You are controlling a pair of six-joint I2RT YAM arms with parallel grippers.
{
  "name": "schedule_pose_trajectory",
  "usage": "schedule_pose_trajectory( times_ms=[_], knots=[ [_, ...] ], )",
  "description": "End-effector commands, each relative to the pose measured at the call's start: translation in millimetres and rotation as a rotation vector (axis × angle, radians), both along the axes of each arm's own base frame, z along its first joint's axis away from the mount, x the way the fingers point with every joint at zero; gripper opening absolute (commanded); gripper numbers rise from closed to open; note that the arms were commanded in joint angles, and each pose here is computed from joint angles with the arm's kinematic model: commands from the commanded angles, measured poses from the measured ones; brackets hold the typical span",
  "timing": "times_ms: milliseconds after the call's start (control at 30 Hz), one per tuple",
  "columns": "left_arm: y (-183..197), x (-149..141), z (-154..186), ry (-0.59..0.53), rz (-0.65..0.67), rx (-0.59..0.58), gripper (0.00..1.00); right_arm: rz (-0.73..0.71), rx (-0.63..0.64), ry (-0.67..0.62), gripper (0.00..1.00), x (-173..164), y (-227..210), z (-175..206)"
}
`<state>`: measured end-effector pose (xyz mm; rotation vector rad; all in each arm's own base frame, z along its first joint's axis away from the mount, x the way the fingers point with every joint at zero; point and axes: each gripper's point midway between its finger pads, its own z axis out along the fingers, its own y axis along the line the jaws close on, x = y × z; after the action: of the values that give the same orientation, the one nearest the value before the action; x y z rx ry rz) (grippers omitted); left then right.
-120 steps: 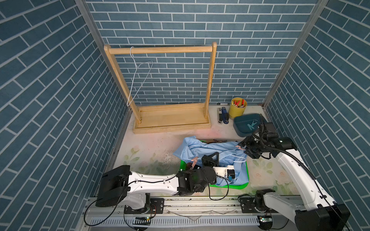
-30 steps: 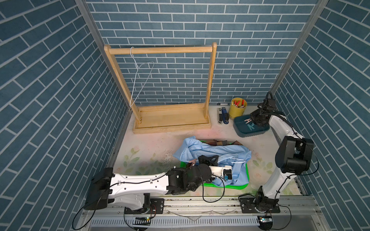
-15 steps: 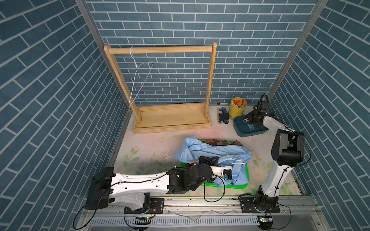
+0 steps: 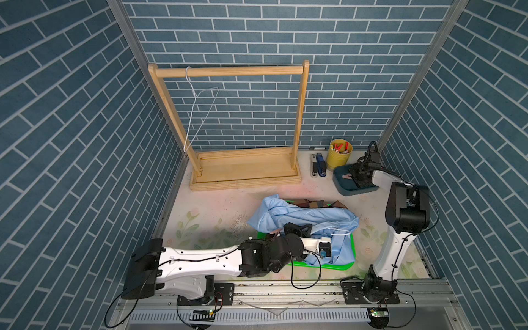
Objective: Remove the clothespins securing long-sleeve shirts to the hanger
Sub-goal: Place the clamp in the storage box, then remove the clamp from the hanger.
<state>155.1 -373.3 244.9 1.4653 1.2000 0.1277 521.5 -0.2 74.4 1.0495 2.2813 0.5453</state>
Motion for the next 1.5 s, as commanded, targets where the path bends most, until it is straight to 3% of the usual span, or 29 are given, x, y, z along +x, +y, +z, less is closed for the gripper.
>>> schedule_pose_trajectory(
  times_ms=[0, 233, 467, 633, 833, 1067, 1200, 1333, 1467],
  knots=[
    [-3.4, 1.9, 13.3, 0.019, -0.001, -0.052, 0.0, 0.044, -0.001, -0.117, 0.75, -6.9, 4.7, 47.8],
    [-2.9, -2.8, 15.6, 0.107, -0.052, -0.107, 0.0, 0.119, 0.011, -0.281, 0.75, -70.7, 31.5, 88.0],
    [5.4, 5.7, 16.0, 0.265, -0.096, -0.179, 0.0, 0.202, 0.003, -0.293, 0.76, -164.0, 54.2, 82.1],
    [15.1, 11.3, 12.8, 0.392, -0.104, -0.158, 0.0, 0.277, -0.121, -0.378, 0.82, -237.6, 54.8, 111.5],
    [27.5, 20.9, 8.7, 0.555, -0.12, -0.167, 0.0, 0.423, -0.175, -0.462, 0.87, -297.0, 65.2, 146.8],
    [14.4, 13.6, -2.9, 0.686, -0.237, -0.061, 0.0, 0.652, -0.166, -0.634, 0.81, -331.1, 97.4, 175.2],
    [14.1, 23.0, -12.7, 0.745, -0.243, 0.003, 0.0, 0.721, -0.165, -0.664, 0.78, -331.7, 109.6, 179.8],
    [19.3, 38.5, -10.8, 0.818, -0.243, -0.019, 0.0, 0.819, -0.14, -0.714, 0.77, -333.1, 128.7, 183.3],
    [24.6, 37.3, -13.5, 0.85, -0.265, 0.026, 0.0, 0.889, -0.124, -0.743, 0.76, -334.8, 143.6, 183.3]
  ],
)
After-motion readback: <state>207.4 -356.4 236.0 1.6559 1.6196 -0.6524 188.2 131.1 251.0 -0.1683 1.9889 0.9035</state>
